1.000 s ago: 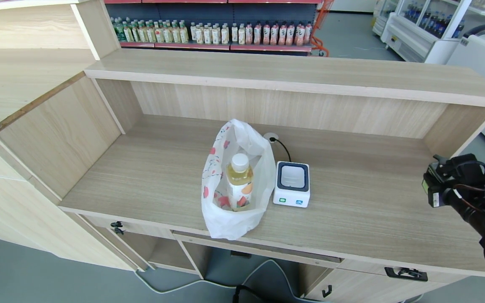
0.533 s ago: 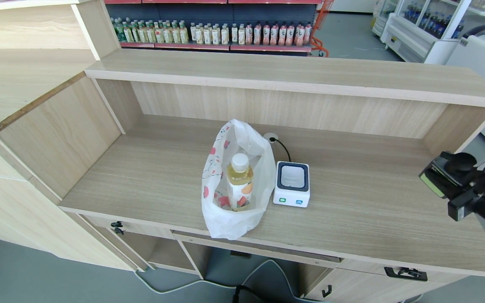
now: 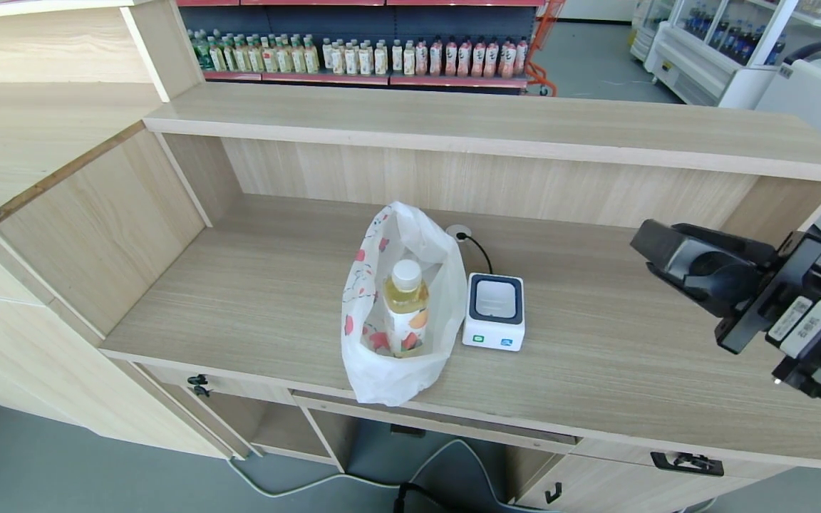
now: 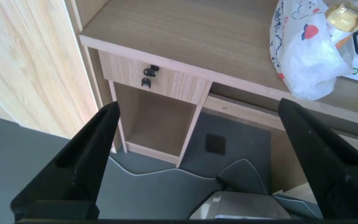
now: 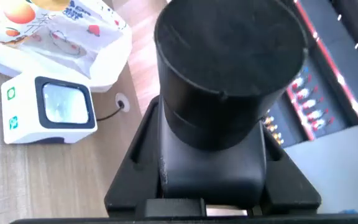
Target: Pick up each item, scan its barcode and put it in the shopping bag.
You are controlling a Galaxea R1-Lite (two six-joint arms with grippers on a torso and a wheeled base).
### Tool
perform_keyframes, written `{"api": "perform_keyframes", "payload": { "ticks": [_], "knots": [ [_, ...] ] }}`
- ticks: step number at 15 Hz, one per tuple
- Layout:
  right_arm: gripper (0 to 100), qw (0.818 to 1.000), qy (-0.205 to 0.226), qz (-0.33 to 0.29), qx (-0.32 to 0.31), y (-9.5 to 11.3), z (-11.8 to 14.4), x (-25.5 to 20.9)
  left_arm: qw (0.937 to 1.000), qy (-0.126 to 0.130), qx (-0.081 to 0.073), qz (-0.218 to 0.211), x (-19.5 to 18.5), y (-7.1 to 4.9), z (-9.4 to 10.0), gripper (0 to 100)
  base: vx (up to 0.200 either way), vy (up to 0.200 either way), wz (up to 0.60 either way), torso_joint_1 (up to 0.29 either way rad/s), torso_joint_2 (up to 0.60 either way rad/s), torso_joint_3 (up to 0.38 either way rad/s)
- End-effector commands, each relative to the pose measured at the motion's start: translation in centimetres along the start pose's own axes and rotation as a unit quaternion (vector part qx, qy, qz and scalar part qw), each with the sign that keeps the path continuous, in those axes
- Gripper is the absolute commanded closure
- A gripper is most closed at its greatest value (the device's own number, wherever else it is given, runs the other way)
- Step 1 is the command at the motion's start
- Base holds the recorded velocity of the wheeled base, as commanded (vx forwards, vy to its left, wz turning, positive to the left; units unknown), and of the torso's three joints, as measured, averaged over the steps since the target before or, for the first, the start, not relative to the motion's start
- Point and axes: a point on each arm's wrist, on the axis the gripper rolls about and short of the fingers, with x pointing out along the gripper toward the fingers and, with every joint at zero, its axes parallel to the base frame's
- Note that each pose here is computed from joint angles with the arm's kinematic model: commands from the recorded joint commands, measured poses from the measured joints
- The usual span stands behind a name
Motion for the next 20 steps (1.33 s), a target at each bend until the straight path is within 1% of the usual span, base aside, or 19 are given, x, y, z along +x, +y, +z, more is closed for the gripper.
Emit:
{"api": "perform_keyframes", "payload": {
  "ticks": [1,2,3,4,6,7,8,9,10,11,13,14,15,16,18,20],
  "knots": [
    [100,0.997,-0.044,-0.006,-0.061,-0.2,2.0,0.8,1.0000,0.000,0.000,0.000,0.0,0.0,0.0,0,0.000,0.000,0.00,0.000,0.00,0.000],
    [100,0.993,-0.047,-0.018,-0.104,-0.5,2.9,0.4,1.0000,0.000,0.000,0.000,0.0,0.0,0.0,0,0.000,0.000,0.00,0.000,0.00,0.000],
    [100,0.988,-0.037,-0.031,-0.146,-0.8,3.7,0.1,1.0000,0.000,0.000,0.000,0.0,0.0,0.0,0,0.000,0.000,0.00,0.000,0.00,0.000],
    [100,0.985,-0.028,-0.038,-0.165,-0.8,4.2,-0.1,1.0000,0.000,0.000,0.000,0.0,0.0,0.0,0,0.000,0.000,0.00,0.000,0.00,0.000],
    [100,0.980,-0.037,-0.034,-0.192,0.2,5.5,0.3,1.0000,0.000,0.000,0.000,0.0,0.0,0.0,0,0.000,0.000,0.00,0.000,0.00,0.000],
    [100,0.975,-0.048,-0.030,-0.214,0.5,5.6,0.6,1.0000,0.000,0.000,0.000,0.0,0.0,0.0,0,0.000,0.000,0.00,0.000,0.00,0.000],
    [100,0.973,-0.052,-0.021,-0.223,0.8,5.3,0.5,1.0000,0.000,0.000,0.000,0.0,0.0,0.0,0,0.000,0.000,0.00,0.000,0.00,0.000],
    [100,0.971,-0.049,-0.016,-0.231,0.8,4.5,0.7,1.0000,0.000,0.000,0.000,0.0,0.0,0.0,0,0.000,0.000,0.00,0.000,0.00,0.000],
    [100,0.969,-0.080,-0.022,-0.231,1.0,5.7,1.5,1.0000,0.000,0.000,0.000,0.0,0.0,0.0,0,0.000,0.000,0.00,0.000,0.00,0.000],
    [100,0.968,-0.097,-0.018,-0.232,1.8,6.8,1.8,1.0000,0.000,0.000,0.000,0.0,0.0,0.0,0,0.000,0.000,0.00,0.000,0.00,0.000],
    [100,0.961,-0.105,-0.012,-0.257,3.4,9.2,1.6,1.0000,0.000,0.000,0.000,0.0,0.0,0.0,0,0.000,0.000,0.00,0.000,0.00,0.000],
    [100,0.952,-0.131,-0.014,-0.277,4.2,11.0,2.0,1.0000,0.000,0.000,0.000,0.0,0.0,0.0,0,0.000,0.000,0.00,0.000,0.00,0.000],
    [100,0.937,-0.158,-0.018,-0.310,4.8,12.3,2.3,1.0000,0.000,0.000,0.000,0.0,0.0,0.0,0,0.000,0.000,0.00,0.000,0.00,0.000],
    [100,0.923,-0.180,-0.021,-0.339,5.3,13.2,2.5,1.0000,0.000,0.000,0.000,0.0,0.0,0.0,0,0.000,0.000,0.00,0.000,0.00,0.000],
    [100,0.891,-0.218,-0.047,-0.395,5.6,15.0,2.5,1.0000,0.000,0.000,0.000,0.0,0.0,0.0,0,0.000,0.000,0.00,0.000,0.00,0.000],
    [100,0.859,-0.217,-0.078,-0.457,5.0,15.4,2.0,1.0000,0.000,0.000,0.000,0.0,0.0,0.0,0,0.000,0.000,0.00,0.000,0.00,0.000]
  ]
}}
